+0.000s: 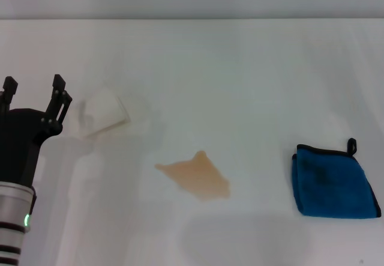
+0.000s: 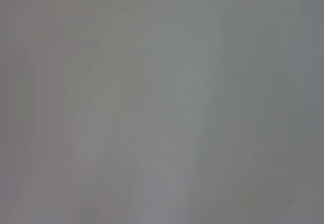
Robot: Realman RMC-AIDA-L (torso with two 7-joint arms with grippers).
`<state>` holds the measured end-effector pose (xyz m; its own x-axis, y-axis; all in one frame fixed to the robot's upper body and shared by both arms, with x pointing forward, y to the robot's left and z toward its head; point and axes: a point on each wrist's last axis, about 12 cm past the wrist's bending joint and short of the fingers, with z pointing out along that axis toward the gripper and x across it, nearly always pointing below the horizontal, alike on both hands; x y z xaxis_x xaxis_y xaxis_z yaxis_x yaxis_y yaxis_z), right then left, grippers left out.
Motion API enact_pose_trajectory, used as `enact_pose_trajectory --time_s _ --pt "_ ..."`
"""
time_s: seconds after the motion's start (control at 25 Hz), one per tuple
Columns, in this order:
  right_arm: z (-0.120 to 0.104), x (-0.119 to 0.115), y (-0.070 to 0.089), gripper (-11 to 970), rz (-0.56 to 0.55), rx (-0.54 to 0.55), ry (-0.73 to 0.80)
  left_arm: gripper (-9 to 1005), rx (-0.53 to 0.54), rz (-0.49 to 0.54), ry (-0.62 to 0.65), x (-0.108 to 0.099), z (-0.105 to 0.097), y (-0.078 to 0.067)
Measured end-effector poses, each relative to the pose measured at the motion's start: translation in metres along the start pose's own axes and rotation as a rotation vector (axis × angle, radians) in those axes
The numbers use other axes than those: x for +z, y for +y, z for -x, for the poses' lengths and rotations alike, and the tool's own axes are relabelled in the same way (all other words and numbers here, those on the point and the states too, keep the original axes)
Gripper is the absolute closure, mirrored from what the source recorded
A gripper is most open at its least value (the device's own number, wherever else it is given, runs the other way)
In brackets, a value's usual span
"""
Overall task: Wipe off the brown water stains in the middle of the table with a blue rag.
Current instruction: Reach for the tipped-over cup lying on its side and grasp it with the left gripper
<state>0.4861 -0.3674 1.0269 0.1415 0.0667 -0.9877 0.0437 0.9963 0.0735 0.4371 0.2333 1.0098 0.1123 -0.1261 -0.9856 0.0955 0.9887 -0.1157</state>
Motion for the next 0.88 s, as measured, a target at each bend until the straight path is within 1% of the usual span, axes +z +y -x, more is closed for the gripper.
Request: enact_pose_trajectory --time_s 0.24,0.44,0.48,0.52,0.76,0.88 --pt "0.000 0.000 0.000 120 0.001 0.000 0.000 135 -0.007 -0.010 -0.016 0.004 0.003 -0.003" --pt "0.000 0.000 0.000 120 0.000 0.000 0.000 135 -0.027 -0.035 -0.052 0.019 0.009 -0.010" --pt "0.000 0.000 0.000 120 0.000 0.000 0.000 135 -0.027 -0.035 -0.052 0.019 0.009 -0.010" --pt "0.000 0.000 0.000 120 0.000 -0.001 -0.001 135 -0.039 -0.065 -0.081 0.032 0.016 -0.016" --pt "0.001 0.002 0.000 120 0.008 -0.005 -0.004 135 -0.082 -0.119 -0.138 0.062 0.032 -0.031" --pt "0.001 0.002 0.000 120 0.006 -0.005 -0.005 135 -0.106 -0.137 -0.140 0.073 0.038 -0.036"
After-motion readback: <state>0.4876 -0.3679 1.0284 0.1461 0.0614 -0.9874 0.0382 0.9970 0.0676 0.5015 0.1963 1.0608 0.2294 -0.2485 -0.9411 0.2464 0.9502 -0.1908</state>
